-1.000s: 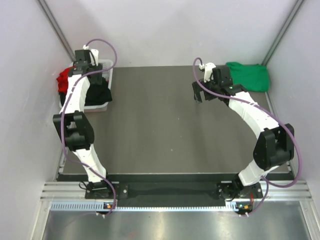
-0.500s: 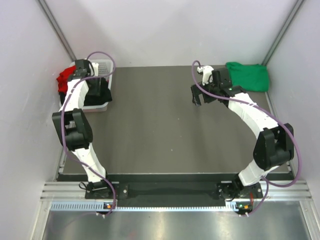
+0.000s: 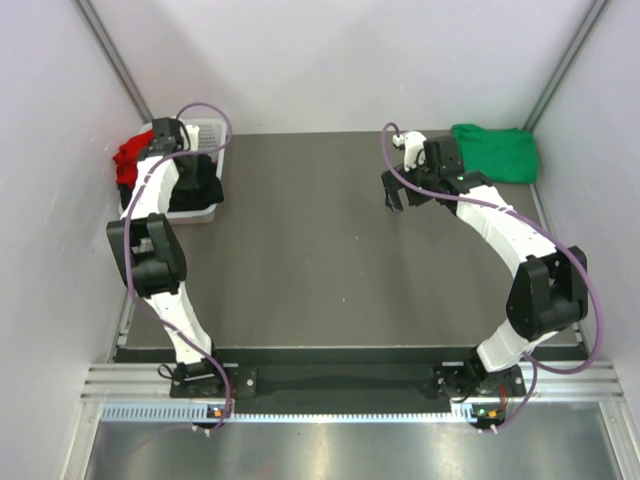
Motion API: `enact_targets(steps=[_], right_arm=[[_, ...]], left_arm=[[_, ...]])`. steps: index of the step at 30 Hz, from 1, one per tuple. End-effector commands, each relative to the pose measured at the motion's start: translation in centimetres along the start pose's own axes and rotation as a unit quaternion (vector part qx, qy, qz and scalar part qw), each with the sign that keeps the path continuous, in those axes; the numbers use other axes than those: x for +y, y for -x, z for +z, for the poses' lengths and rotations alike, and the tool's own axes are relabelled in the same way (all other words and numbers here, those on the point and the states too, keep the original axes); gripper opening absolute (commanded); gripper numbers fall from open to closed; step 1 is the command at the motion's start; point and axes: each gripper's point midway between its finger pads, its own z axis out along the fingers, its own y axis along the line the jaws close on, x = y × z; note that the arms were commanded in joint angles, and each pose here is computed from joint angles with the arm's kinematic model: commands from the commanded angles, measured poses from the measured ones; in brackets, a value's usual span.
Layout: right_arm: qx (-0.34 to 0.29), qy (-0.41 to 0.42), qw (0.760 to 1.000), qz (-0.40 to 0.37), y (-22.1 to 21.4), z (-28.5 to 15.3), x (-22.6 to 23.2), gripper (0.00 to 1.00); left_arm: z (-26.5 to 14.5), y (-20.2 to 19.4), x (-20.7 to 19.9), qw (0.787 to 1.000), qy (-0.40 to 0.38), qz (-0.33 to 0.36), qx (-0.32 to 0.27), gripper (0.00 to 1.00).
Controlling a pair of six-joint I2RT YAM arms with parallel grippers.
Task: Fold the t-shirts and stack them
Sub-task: Grab the tshirt from the pile, then move the tshirt to the center of the board
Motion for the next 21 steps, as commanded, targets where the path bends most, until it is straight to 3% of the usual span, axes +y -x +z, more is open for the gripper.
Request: enact_targets(steps=[1, 8, 11, 15, 21], right_arm=[[-0.039, -0.021, 0.998, -0.043, 3.5, -0.6, -0.9, 1.0], [-0.118, -0.056, 0.988, -0.084, 8.3, -2.3, -2.2, 1.0], [-0.126, -0.07, 0.988, -0.053, 9.5, -2.8, -2.6, 1.0], [-0.103, -0.063, 0.992, -0.032, 10.2, -2.4, -2.9, 1.0], [-0.119, -0.081, 0.988, -0.047, 10.9, -3.6, -3.7, 1.0]], left_arm=[[-6.6, 6.2, -0.6, 0.994, -0.001, 0.013, -0.109, 0.0], [-16.1, 12.3, -3.5, 0.971, 0.005, 0.061, -0.232, 0.0], [-22.5, 16.7, -4.5, 0.946, -0.004, 0.071, -0.318, 0.0], [-29.5, 20.0, -9.2, 0.904, -0.072, 0.109, -0.408, 0.0], [-36.2, 21.1, -17.8, 0.85, -0.161, 0.163, -0.474, 0.0]])
